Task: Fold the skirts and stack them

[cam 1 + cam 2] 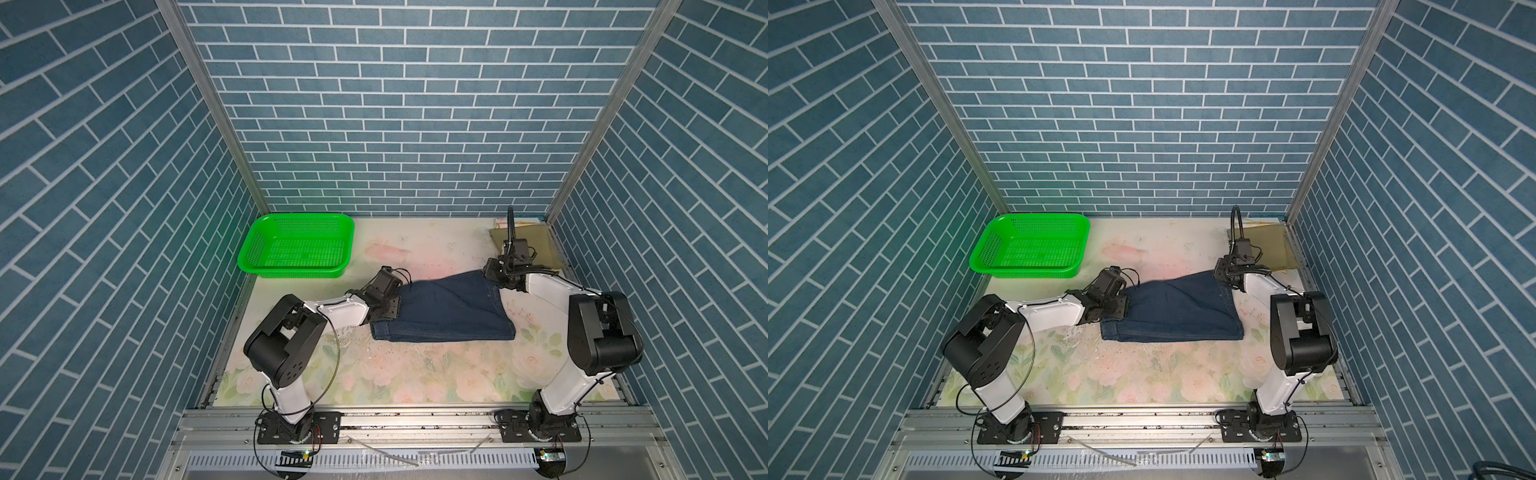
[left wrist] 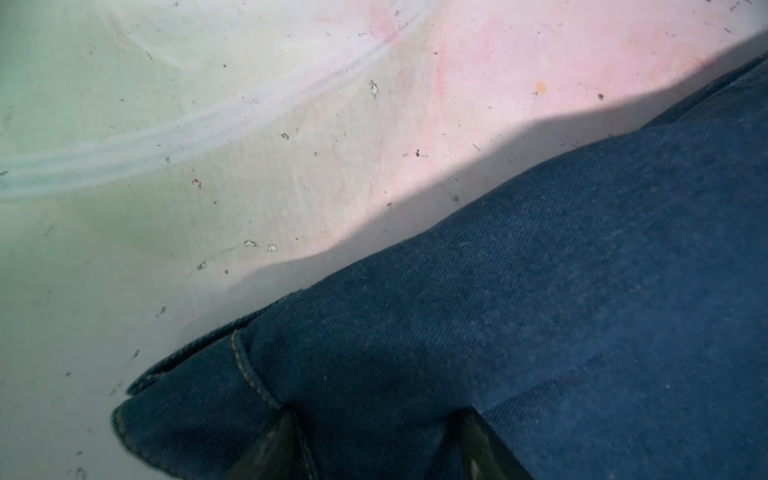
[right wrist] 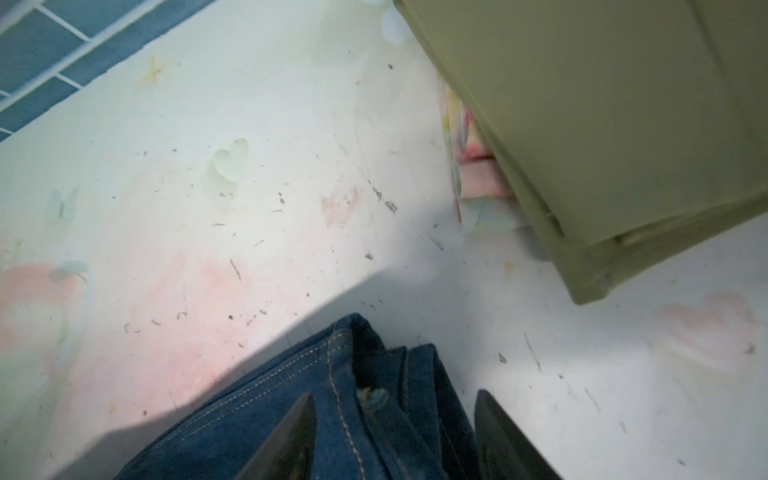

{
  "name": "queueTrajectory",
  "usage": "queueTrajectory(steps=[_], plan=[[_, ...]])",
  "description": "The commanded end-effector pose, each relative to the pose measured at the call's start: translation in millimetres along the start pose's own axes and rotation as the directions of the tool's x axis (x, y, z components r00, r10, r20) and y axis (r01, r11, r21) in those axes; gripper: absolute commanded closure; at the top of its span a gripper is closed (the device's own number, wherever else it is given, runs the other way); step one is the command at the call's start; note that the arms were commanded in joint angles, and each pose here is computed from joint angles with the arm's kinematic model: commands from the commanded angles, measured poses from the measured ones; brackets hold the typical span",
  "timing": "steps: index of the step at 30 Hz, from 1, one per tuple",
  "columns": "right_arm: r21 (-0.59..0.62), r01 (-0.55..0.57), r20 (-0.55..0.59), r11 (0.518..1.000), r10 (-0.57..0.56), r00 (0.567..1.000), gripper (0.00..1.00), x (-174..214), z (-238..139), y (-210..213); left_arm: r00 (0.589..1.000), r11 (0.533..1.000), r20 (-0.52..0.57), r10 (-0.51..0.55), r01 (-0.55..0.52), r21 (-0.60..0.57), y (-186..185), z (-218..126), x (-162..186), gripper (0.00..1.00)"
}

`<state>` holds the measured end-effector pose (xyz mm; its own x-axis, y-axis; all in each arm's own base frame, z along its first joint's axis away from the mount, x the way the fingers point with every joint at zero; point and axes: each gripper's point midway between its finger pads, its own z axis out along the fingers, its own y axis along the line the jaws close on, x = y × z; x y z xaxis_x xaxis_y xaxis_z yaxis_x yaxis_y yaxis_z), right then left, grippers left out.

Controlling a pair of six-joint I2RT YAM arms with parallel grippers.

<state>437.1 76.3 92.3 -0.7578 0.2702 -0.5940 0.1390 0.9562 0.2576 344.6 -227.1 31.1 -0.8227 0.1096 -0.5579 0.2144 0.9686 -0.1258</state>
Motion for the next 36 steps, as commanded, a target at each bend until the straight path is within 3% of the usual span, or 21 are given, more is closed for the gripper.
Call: queueTrajectory(steps=[1,8,10,12,16,17,28,36], plan=[[0.029,0.08,-0.031,0.996,-0.08,0.996,0.38,-4,-17,-3,0.987,1.0,-0.159,0.001,-0.004,-0.023,13,13,48,0.38],[-0.041,0.074,-0.114,0.996,-0.079,0.99,0.39,16,-6,5,0.987,1.0,-0.159,0.006,-0.008,-0.009,9,14,44,0.38],[-0.082,0.08,-0.132,0.993,-0.091,0.987,0.44,21,3,11,0.988,1.0,-0.157,0.007,-0.008,-0.006,9,14,43,0.38],[-0.103,0.085,-0.13,0.991,-0.098,0.987,0.57,22,11,14,0.988,1.0,-0.155,0.006,-0.007,-0.005,9,14,43,0.38],[-0.096,0.087,-0.118,0.992,-0.098,0.988,0.96,16,16,14,0.987,1.0,-0.16,0.005,-0.006,-0.004,9,15,46,0.38],[-0.087,0.089,-0.108,0.992,-0.098,0.989,1.0,13,15,14,0.987,1.0,-0.16,0.006,-0.006,-0.004,9,15,46,0.38],[0.145,0.131,-0.044,0.981,-0.126,0.991,1.0,-17,-3,-30,0.984,1.0,-0.18,-0.008,0.004,-0.023,21,17,58,0.4],[0.215,0.149,-0.047,0.965,-0.142,0.989,1.0,-21,6,-42,0.981,1.0,-0.193,-0.01,0.006,-0.019,21,20,61,0.41]])
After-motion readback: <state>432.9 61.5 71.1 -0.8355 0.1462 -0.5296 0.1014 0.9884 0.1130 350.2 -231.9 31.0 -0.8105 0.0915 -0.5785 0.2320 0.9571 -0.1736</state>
